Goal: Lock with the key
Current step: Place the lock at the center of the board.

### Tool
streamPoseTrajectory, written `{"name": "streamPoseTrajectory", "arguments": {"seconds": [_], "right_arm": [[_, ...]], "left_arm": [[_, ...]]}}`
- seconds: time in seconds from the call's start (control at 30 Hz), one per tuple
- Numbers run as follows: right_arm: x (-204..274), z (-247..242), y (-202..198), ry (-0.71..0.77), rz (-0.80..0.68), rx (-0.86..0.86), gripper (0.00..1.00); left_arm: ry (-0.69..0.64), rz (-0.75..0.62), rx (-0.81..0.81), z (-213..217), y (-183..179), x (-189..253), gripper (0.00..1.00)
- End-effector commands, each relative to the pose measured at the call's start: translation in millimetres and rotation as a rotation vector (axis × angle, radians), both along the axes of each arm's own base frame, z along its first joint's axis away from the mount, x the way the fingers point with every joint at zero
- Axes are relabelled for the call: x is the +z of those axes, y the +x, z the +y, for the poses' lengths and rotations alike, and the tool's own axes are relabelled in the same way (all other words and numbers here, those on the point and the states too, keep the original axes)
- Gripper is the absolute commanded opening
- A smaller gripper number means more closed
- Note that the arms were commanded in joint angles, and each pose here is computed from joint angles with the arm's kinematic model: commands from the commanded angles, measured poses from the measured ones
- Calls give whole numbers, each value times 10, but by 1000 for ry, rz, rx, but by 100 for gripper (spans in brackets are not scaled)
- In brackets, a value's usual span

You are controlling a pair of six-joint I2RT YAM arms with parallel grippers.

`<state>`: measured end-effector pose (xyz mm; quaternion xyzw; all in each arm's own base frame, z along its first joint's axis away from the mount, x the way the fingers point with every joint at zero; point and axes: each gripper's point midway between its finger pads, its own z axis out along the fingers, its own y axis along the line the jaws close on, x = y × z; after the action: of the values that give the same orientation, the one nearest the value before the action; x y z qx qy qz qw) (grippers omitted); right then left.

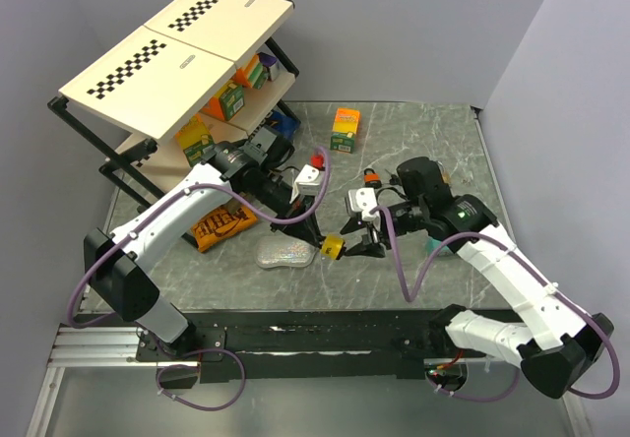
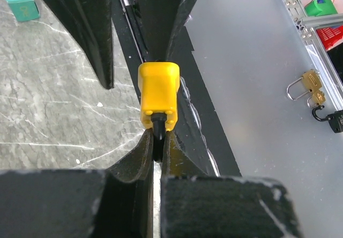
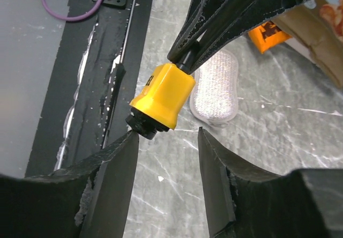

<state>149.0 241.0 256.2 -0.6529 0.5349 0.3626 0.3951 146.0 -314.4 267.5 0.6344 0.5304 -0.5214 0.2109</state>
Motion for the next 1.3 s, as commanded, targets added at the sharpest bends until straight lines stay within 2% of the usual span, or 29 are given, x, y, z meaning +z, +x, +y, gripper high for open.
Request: {"name": "streamPoseTrajectory", "arguments": {"seconds": [0.0, 0.2, 0.33, 0.47, 0.57, 0.6, 0.63, 0.7, 0.87, 0.9, 1.1, 1.27], "right_arm": [[673, 270, 336, 189, -233, 12, 53], [886, 290, 408, 233, -261, -7, 52], [852, 305, 407, 239, -238, -10, 52], [754, 231, 450, 220, -183, -82, 53], [572, 17, 501, 150, -118, -164, 62], [478, -68, 524, 119, -100, -200, 69], [366, -159, 510, 83, -83, -218, 73], [212, -361, 578, 27, -92, -303, 80], [45, -691, 553, -67, -132, -399, 90], [48, -703, 529, -71, -141, -395, 92], [42, -620, 686, -102, -281, -459, 95], [-17, -444, 709, -96, -245, -419, 95]], "left_arm": [[-144, -16, -109, -91, -211, 315, 1], [-134, -4, -120, -97, -205, 300, 1], [-135, 0, -133, -106, -207, 295, 1], [-114, 55, -43, -95, -47, 285, 1], [-110, 99, 121, -104, 280, 358, 1], [-98, 84, 186, -90, 384, 370, 1], [-71, 125, 242, -95, 425, 374, 1], [-56, 127, 270, -115, 461, 342, 1], [28, 198, 325, -178, 535, 207, 1], [60, 264, 365, -211, 564, 175, 1], [160, 486, 566, -439, 789, 84, 1], [176, 523, 594, -524, 832, 86, 1]]}}
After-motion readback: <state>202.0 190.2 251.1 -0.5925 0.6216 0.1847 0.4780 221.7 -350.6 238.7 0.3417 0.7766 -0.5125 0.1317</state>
